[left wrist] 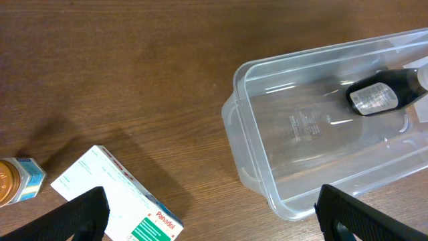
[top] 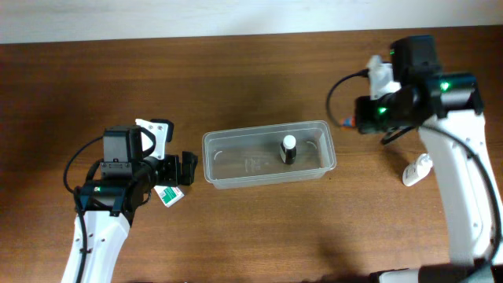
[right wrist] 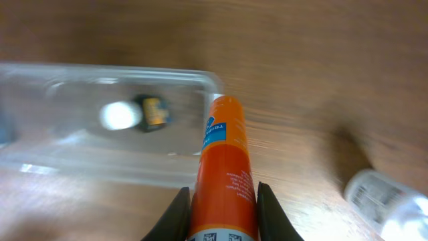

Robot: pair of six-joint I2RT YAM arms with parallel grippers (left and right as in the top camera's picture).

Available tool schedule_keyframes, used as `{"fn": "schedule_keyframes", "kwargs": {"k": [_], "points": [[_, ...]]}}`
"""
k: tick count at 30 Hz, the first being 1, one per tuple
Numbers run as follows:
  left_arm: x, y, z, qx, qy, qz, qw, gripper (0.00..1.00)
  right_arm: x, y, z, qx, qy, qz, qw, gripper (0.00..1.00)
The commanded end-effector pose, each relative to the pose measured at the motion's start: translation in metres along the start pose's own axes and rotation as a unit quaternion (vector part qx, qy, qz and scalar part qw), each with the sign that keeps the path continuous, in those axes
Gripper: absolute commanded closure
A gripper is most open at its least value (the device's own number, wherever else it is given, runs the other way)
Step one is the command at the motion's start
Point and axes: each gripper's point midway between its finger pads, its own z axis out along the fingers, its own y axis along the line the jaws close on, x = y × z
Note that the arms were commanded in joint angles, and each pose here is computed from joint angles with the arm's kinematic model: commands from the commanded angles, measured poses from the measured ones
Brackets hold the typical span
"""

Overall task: Pack container
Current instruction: 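Place the orange tube upright in the container's right end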

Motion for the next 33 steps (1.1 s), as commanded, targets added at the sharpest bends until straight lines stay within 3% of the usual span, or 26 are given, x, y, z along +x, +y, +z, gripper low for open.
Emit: {"fn": "schedule_keyframes", "kwargs": {"k": [1, 10, 19, 31, 32, 33], "points": [[-0.009, -0.004, -0.005, 0.006, -0.012, 0.003, 1.000, 0.00, 0.001, 0.030, 0.000, -0.026, 0.002, -0.037, 0.999, 0.85], [-0.009, -0.004, -0.005, 0.006, -0.012, 0.003, 1.000, 0.01, 0.007, 0.054, 0.037, -0.038, 0.056, -0.064, 0.996, 0.85], [-0.009, -0.004, -0.005, 0.006, -0.012, 0.003, 1.000, 0.01, 0.011, 0.047, 0.097, -0.029, 0.125, -0.056, 0.990, 0.85], [-0.009, -0.004, -0.005, 0.006, -0.012, 0.003, 1.000, 0.00, 0.010, 0.034, 0.145, -0.003, 0.153, -0.055, 0.987, 0.85], [-0.009, -0.004, -0.005, 0.006, -0.012, 0.003, 1.000, 0.00, 0.010, 0.034, 0.145, -0.003, 0.153, -0.056, 0.987, 0.84], [-0.009, -0.004, -0.005, 0.006, -0.012, 0.003, 1.000, 0.00, 0.010, 0.034, 0.145, -0.003, 0.153, -0.056, 0.987, 0.75]]}}
